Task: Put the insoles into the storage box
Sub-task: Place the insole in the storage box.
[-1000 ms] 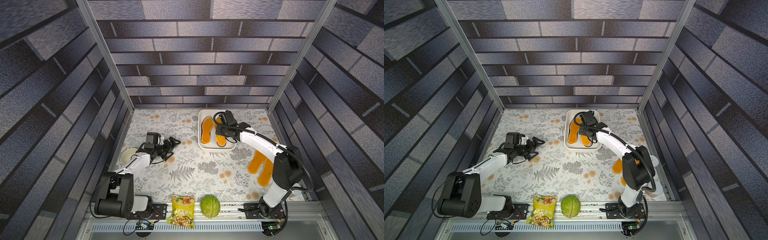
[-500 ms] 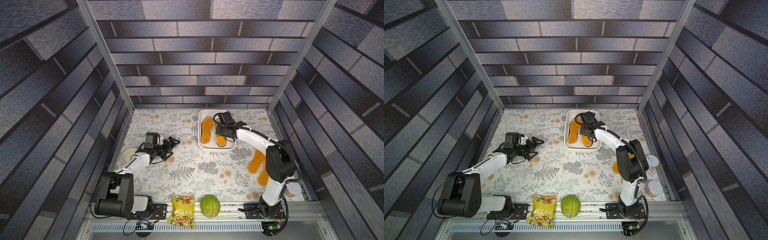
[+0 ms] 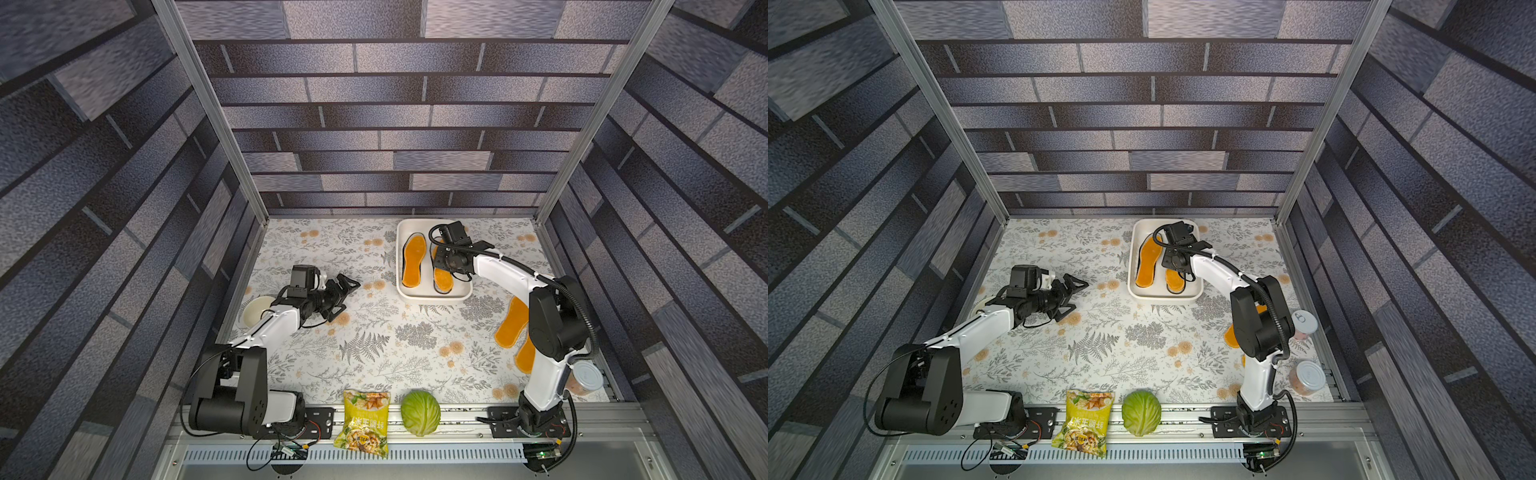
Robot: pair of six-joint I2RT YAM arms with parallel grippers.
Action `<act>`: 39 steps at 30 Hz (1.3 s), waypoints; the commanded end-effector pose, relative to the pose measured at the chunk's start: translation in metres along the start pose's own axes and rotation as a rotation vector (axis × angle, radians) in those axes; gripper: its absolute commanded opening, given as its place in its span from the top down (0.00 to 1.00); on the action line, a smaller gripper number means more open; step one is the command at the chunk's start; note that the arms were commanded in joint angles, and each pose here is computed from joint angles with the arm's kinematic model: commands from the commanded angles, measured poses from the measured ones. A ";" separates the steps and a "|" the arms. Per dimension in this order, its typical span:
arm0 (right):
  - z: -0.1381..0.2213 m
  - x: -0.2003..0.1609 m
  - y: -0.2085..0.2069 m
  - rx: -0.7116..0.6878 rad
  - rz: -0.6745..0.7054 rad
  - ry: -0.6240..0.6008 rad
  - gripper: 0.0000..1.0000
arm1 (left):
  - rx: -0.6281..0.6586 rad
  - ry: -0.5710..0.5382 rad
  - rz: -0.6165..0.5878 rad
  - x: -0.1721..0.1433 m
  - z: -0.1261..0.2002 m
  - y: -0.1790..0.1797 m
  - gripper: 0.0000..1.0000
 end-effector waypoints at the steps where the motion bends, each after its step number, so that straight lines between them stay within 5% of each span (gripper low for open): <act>1: -0.004 0.009 0.002 0.017 -0.019 -0.019 0.98 | -0.014 0.008 -0.001 -0.003 0.005 0.000 0.00; 39: -0.027 0.020 -0.007 0.000 -0.012 0.002 0.98 | -0.014 0.005 -0.004 -0.002 0.006 -0.001 0.00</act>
Point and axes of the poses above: each gripper's point midway between its finger pads, its own z axis back along the fingers, its own y axis along the line the jaws close on, x = y × z, the point moved 9 cm from there along z, back along the fingers, and after that the axes turned 11 degrees about z, right-handed, at the moved point
